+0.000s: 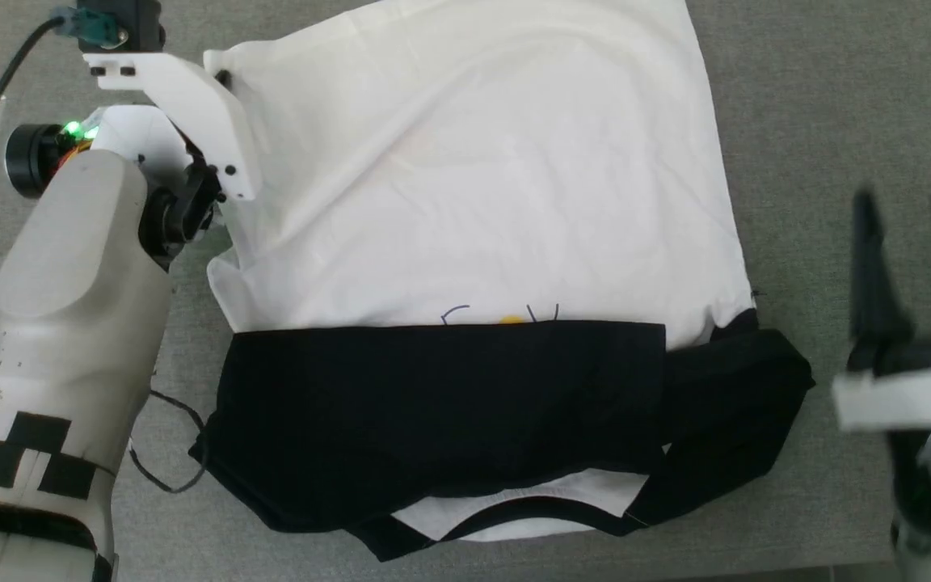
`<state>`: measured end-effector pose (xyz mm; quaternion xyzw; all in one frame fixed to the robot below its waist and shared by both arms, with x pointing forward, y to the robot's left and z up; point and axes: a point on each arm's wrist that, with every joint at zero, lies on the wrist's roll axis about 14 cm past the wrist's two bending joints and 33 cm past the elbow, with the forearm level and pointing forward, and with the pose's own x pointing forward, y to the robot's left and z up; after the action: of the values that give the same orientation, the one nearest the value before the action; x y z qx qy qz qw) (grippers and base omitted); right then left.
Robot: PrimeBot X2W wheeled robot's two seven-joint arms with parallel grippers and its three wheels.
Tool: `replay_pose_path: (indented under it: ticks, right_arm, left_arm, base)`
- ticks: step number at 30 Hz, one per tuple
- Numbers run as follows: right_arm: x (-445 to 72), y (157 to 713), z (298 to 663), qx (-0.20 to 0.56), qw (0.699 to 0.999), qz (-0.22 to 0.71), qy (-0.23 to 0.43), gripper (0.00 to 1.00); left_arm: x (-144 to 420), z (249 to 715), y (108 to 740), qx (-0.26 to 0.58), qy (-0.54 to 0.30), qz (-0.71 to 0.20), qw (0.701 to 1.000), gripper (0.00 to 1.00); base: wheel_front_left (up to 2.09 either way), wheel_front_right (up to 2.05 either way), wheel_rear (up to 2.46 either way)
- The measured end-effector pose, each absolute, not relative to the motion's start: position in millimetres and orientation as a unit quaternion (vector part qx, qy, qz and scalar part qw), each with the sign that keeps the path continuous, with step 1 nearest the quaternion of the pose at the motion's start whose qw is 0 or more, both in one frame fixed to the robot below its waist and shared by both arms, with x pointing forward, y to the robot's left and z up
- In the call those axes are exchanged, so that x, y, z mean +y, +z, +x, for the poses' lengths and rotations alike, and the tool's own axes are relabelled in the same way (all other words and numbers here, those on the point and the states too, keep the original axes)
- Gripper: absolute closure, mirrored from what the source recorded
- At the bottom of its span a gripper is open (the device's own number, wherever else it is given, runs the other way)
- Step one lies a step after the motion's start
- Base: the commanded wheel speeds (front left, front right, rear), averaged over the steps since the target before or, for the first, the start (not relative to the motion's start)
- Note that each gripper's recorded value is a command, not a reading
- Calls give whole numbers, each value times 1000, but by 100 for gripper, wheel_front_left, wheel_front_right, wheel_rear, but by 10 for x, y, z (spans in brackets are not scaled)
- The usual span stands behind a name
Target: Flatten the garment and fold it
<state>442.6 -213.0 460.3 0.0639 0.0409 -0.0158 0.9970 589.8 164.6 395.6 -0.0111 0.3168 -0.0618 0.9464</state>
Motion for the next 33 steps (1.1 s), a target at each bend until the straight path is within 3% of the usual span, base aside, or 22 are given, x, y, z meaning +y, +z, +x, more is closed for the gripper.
replay_pose_path:
  ticks: [6, 12, 21, 26, 33]
  right_arm:
    - [-1924, 5524, 5052, -54, 997, 42, 31, 0]
    - [-1841, 5842, 5609, -21, 997, 20, 67, 0]
    - [-1892, 5329, 6236, 150, 986, 49, 52, 0]
    - [-1673, 4844, 6421, 273, 958, 64, 60, 0]
    - [-1532, 4432, 6537, 352, 932, 59, 56, 0]
  left_arm:
    - [1678, 5933, 4034, 298, -70, -12, 952, 100]
    - [1640, 5997, 4084, 286, -81, -13, 955, 100]
    - [1564, 6053, 4178, 271, -104, -7, 957, 100]
    - [1523, 6085, 4250, 258, -117, -7, 959, 100]
    - [1457, 6087, 4243, 250, -134, -7, 959, 100]
  base:
    - [0, 0, 0]
    - [0, 0, 0]
    - [0, 0, 0]
    - [0, 0, 0]
    - [0, 0, 0]
